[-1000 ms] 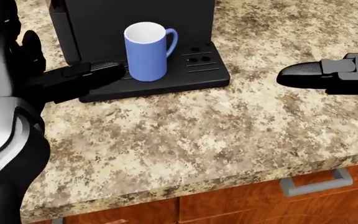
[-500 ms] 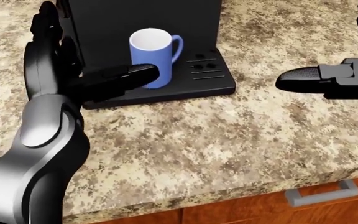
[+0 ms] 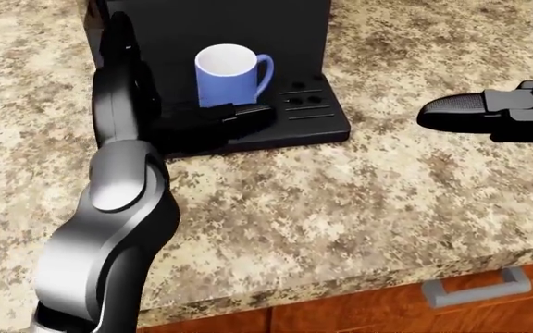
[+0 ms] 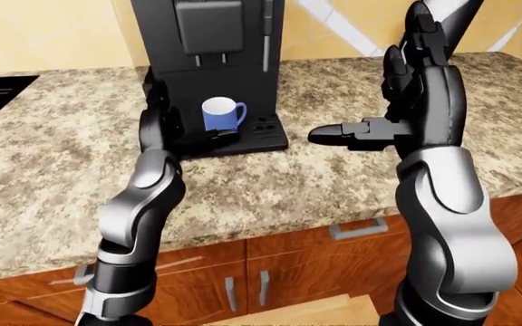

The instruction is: Pick the mug from under the coffee machine dispenser and place it on the counter.

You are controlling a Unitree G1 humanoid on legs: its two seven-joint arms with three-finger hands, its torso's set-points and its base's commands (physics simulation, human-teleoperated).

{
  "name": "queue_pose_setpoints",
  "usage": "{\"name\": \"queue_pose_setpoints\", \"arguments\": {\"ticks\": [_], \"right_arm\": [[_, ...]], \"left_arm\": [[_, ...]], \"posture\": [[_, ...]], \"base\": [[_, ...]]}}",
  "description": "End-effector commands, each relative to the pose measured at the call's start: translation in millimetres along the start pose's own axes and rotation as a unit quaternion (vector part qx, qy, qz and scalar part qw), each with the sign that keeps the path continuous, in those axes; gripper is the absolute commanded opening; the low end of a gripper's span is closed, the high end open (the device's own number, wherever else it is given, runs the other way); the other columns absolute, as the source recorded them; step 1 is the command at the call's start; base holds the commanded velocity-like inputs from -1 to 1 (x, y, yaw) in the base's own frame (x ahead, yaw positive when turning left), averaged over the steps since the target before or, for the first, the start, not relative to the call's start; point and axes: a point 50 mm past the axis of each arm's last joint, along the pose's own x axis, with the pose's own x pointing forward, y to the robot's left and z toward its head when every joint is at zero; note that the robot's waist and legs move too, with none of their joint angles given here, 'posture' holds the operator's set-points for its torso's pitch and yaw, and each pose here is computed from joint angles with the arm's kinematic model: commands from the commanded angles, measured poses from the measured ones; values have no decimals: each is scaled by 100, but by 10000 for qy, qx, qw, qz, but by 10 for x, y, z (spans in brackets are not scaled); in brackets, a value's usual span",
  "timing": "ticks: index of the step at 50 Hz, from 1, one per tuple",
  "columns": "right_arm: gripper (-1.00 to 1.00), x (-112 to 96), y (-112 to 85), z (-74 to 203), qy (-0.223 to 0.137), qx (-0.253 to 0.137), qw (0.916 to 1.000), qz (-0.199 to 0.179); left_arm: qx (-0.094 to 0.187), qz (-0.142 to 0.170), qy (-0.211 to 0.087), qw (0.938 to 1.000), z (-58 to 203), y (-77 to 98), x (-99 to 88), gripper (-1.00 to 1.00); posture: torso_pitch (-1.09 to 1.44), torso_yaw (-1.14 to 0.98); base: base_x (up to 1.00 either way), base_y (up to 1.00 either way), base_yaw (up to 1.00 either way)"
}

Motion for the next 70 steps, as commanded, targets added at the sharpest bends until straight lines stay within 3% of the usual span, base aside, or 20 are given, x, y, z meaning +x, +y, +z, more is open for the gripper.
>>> {"name": "queue_pose_setpoints", "arguments": {"ticks": [1,17,32,49,54,55,56,58,60,70], "right_arm": [[100,-4,-12,136,-382,-37,9993,-33],[100,-12,-17,115,-365,-23,9993,-39],[100,-23,-25,106,-354,-14,9994,-44],[100,-27,-38,124,-374,18,9993,-53],[100,-27,-40,125,-373,22,9993,-55],[100,-30,-42,124,-373,24,9993,-57],[100,-30,-43,124,-374,24,9993,-59],[100,-32,-46,120,-372,26,9993,-62],[100,-36,-45,112,-364,25,9993,-59],[100,-37,-57,117,-372,31,9993,-78]], "left_arm": [[-143,-98,-467,9988,169,-47,-16,100],[-87,-84,-461,9989,104,-168,94,100],[2,-304,-429,9986,55,-336,125,100],[-12,-102,-453,9989,1,-403,352,100],[-68,-75,-480,9988,-8,-410,374,51],[-77,-68,-508,9987,-1,-414,375,18],[-81,-74,-514,9986,2,-418,374,2],[-110,-60,-555,9984,13,-418,380,-68],[-121,-57,-556,9984,16,-418,383,-98],[-130,-21,-589,9982,19,-416,386,-100]], "posture": [[0,0],[0,0],[0,0],[0,0],[0,0],[0,0],[0,0],[0,0],[0,0],[0,0]], "base": [[0,0,0],[0,0,0],[0,0,0],[0,0,0],[0,0,0],[0,0,0],[0,0,0],[0,0,0],[0,0,0],[0,0,0]]}}
